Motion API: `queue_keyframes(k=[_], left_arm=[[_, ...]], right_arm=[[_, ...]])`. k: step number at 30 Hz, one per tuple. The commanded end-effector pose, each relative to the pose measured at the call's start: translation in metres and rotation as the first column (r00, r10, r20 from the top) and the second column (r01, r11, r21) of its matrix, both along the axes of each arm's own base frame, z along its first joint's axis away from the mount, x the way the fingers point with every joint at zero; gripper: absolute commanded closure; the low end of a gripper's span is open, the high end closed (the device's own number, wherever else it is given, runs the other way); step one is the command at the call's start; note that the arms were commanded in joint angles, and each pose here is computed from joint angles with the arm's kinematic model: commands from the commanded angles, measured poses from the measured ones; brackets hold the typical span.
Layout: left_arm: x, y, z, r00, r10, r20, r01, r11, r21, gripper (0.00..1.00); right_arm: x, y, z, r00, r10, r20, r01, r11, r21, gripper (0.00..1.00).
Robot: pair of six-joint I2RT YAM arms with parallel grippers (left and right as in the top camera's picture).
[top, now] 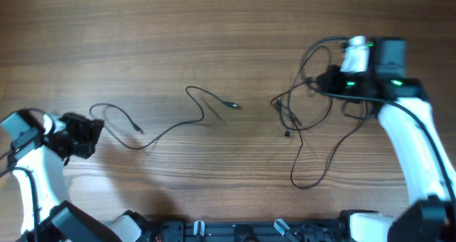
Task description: Untangle cables
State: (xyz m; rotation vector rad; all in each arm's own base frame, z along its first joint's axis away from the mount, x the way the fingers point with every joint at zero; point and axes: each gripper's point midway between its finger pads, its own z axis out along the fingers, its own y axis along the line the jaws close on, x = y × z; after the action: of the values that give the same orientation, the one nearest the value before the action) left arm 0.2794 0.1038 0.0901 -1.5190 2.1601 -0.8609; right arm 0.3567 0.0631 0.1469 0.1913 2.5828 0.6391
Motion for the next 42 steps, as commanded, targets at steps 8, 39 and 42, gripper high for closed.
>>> queue_keyframes(k=[8, 39, 42], left_arm=[[0.043, -0.131, 0.053, 0.718, -0.568, 0.401, 0.581, 0.807, 0.105, 0.96], [0.007, -0.263, 0.059, 0.405, -0.815, 0.414, 0.859, 0.494, 0.133, 0.31], [0.002, -0.267, 0.071, 0.377, -0.805, 0.458, 0.870, 0.477, 0.123, 0.26]], right_arm=[[-0.041, 0.100, -0.102, 0.914, 0.267, -0.306, -0.273, 0.962, 0.025, 0.00], [-0.040, 0.136, 0.001, 0.992, 0.090, -0.092, -0.070, 0.976, 0.207, 0.00], [-0.040, 0.147, -0.002, 0.992, 0.053, -0.113, -0.025, 0.971, 0.236, 0.00]])
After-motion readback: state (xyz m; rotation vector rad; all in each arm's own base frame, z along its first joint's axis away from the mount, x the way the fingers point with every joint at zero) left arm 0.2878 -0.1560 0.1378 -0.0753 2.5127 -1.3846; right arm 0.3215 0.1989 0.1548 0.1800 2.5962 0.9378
